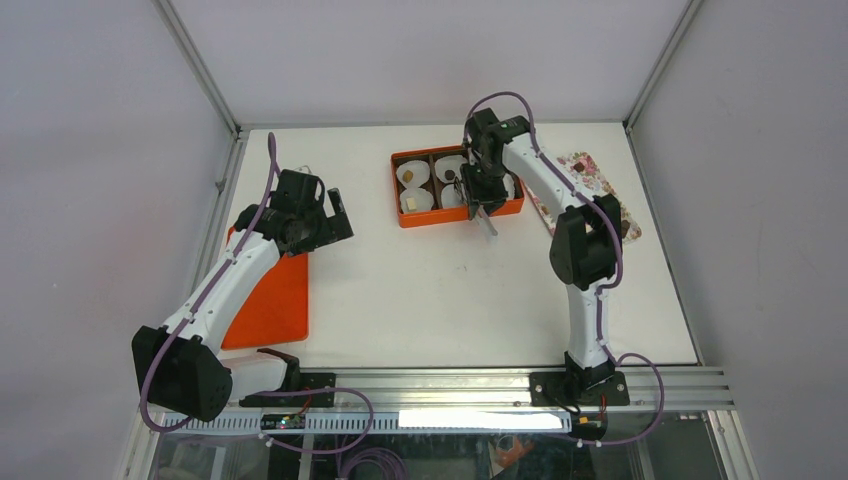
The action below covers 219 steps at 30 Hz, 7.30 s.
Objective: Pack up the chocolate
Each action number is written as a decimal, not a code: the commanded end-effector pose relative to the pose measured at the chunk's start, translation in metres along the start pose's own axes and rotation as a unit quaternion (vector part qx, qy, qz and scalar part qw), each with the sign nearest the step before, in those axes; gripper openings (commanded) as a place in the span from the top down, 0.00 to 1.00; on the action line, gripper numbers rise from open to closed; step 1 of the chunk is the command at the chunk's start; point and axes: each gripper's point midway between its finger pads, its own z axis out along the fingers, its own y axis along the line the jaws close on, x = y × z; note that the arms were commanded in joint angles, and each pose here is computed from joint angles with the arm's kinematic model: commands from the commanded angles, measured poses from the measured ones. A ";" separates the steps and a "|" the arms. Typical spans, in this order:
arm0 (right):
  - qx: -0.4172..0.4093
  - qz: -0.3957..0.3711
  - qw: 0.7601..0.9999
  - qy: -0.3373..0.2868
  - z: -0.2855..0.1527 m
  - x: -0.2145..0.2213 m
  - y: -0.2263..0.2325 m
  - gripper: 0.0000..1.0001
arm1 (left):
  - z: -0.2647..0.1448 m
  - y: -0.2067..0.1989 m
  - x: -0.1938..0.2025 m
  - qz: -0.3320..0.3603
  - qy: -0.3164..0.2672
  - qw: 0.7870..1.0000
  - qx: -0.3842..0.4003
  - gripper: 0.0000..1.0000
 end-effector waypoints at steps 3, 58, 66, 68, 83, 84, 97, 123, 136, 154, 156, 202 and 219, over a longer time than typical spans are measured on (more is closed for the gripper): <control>-0.006 0.019 0.994 -0.106 -0.075 -0.027 -0.018 0.62 | -0.009 0.001 -0.012 0.004 -0.026 1.000 0.003 0.01; 0.112 0.285 0.951 -0.039 0.020 -0.050 -0.271 0.57 | 0.043 -0.009 -0.034 0.009 0.031 0.999 -0.005 0.01; 0.108 0.288 0.951 -0.043 0.022 -0.058 -0.270 0.58 | 0.045 -0.006 -0.037 0.012 0.031 0.999 -0.008 0.01; 0.109 0.289 0.950 -0.043 0.021 -0.058 -0.270 0.60 | 0.046 -0.006 -0.037 0.012 0.032 0.999 -0.008 0.01; 0.074 0.288 0.953 -0.062 -0.004 -0.053 -0.249 1.00 | 0.045 -0.004 -0.037 0.014 0.033 0.999 -0.004 0.01; 0.074 0.286 0.953 -0.061 -0.007 -0.051 -0.248 1.00 | 0.044 -0.004 -0.037 0.014 0.033 0.999 -0.002 0.01; 0.062 0.264 0.960 -0.074 -0.052 -0.010 -0.220 1.00 | 0.037 -0.004 -0.033 0.012 0.028 0.999 0.008 0.01; 0.008 0.111 0.991 -0.077 -0.026 -0.076 -0.068 1.00 | 0.018 0.007 -0.028 0.010 0.014 1.000 -0.004 0.01; 0.022 0.108 0.993 -0.041 0.005 -0.068 -0.068 0.94 | 0.021 0.007 -0.028 0.009 0.018 1.000 -0.005 0.01; 0.036 0.114 0.992 -0.048 0.018 -0.078 -0.075 0.71 | 0.019 0.008 -0.036 0.008 0.007 1.000 -0.012 0.01; 0.037 0.113 0.992 -0.047 0.018 -0.078 -0.075 0.68 | 0.019 0.007 -0.036 0.007 0.009 1.000 -0.011 0.01; 0.054 0.269 0.959 -0.073 -0.091 0.095 -0.165 0.65 | 0.015 -0.002 -0.037 -0.007 0.007 1.000 0.013 0.01; 0.040 0.296 0.954 -0.028 -0.054 0.107 -0.164 0.62 | 0.018 0.001 -0.029 -0.003 0.012 1.000 0.013 0.01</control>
